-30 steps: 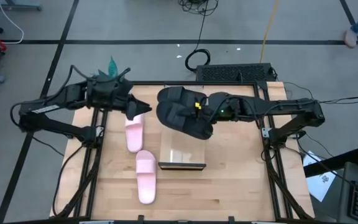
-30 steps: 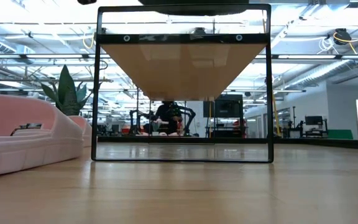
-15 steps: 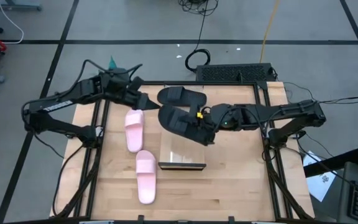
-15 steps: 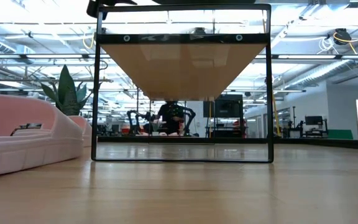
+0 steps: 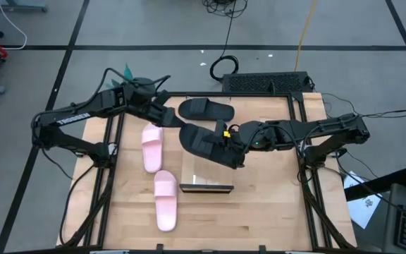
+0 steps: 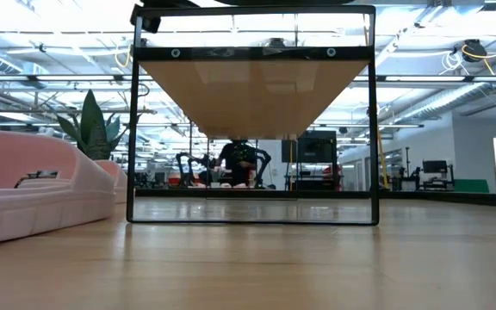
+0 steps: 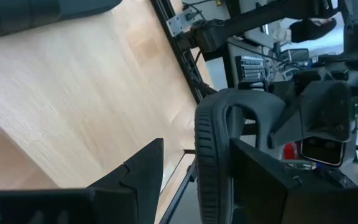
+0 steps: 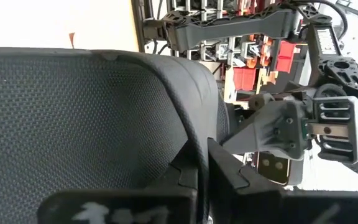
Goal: Pick and place slides into the shelf
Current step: Put the black slide slipper on the shelf
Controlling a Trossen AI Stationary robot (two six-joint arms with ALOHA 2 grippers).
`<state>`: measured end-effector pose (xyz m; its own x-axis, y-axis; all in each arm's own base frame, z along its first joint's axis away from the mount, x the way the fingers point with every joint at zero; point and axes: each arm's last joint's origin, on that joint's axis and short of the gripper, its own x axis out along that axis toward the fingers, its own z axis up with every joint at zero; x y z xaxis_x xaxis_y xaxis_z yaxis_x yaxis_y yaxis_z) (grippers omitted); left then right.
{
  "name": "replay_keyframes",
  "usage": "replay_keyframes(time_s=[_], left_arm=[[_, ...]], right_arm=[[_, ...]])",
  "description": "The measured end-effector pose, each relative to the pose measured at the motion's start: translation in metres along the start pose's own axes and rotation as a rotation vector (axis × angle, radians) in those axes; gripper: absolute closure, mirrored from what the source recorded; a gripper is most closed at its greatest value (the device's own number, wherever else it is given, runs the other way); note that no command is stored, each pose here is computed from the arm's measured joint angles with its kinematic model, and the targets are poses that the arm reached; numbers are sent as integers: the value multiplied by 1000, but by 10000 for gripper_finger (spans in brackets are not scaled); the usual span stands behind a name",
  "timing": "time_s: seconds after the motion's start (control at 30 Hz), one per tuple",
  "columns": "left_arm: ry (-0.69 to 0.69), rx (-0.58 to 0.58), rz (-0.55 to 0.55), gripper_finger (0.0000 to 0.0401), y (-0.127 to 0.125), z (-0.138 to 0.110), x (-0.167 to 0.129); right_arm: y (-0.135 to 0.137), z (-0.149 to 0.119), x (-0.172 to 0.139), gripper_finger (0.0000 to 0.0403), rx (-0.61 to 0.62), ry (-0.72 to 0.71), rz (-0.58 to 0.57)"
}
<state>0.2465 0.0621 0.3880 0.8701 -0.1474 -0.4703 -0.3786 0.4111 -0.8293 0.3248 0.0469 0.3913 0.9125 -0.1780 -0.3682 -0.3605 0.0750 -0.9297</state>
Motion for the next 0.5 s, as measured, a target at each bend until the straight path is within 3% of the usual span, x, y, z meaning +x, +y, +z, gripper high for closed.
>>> replay_keyframes(time_s=[0.23, 0.5], left_arm=[[30, 7, -1, 224, 2, 1, 5], [47, 38, -11, 310, 3, 4, 12]], right_arm=[[-1, 0, 0, 403, 4, -1, -8], [-3, 0, 1, 403, 12, -3, -31]])
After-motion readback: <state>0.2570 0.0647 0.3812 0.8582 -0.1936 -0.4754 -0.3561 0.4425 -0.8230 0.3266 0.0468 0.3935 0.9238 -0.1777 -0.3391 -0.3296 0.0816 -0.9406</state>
